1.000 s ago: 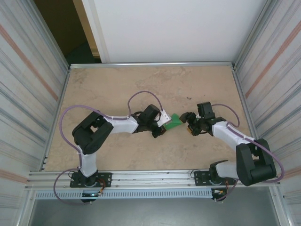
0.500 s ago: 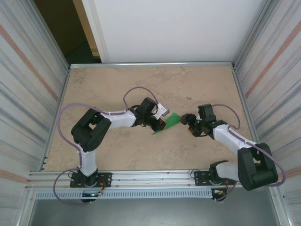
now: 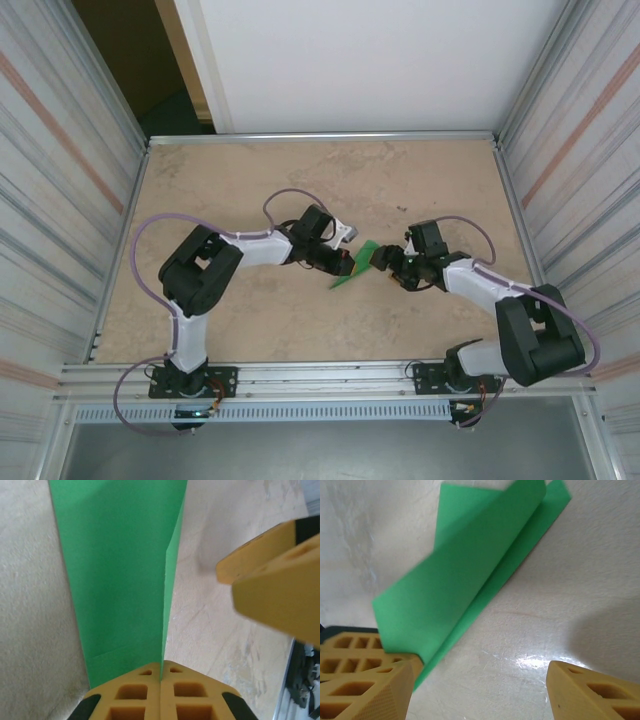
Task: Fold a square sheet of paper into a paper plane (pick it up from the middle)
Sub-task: Fold the wing for the fifth time at the center of the table.
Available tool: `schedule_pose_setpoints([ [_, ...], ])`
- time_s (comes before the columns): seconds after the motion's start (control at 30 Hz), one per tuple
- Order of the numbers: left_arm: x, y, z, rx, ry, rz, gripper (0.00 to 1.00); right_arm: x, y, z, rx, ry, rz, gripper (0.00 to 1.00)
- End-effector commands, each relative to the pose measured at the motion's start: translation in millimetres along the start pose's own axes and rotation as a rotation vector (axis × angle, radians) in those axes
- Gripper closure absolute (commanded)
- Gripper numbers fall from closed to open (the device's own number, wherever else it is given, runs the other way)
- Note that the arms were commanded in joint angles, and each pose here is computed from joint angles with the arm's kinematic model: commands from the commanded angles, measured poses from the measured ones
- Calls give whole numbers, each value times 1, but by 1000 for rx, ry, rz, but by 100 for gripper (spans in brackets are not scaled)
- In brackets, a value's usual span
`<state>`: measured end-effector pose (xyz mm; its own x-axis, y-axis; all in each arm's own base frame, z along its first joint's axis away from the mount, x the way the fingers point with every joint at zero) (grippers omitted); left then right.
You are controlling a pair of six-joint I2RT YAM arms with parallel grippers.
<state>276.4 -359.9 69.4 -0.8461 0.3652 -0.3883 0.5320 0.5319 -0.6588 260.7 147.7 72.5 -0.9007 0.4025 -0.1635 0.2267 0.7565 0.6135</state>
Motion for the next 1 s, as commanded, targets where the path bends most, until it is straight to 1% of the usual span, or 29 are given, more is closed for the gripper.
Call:
schedule_pose_setpoints([
  [0.0,-3,3,-1,37,11,-96,100,-4,17,3,-36,9,-63,32],
  [0.23,-2,10,-2,70,0,-189,100,-7,26,16,-37,37,-79,36],
  [0.43,0,15,1,79,11,-239,100,-11,32,26,-42,44,-70,36],
  [0.77,5,20,4,97,24,-278,99,-16,24,33,-27,28,7,34],
  [0.97,6,21,5,107,28,-289,98,-15,18,39,19,45,22,35],
])
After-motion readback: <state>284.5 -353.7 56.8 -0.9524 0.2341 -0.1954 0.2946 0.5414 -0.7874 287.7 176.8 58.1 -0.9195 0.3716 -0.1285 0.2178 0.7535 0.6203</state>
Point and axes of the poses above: each hand's point on the last joint's axis, 136 mm out from that joint toward the fingers, its own z axis out along the fingers, its own y axis along the line the jaws close on, x = y × z, the point moved 3 cm from there along -z, back along the fingers, and after that the axes turned 2 degrees about -z, right-handed, at the moved point
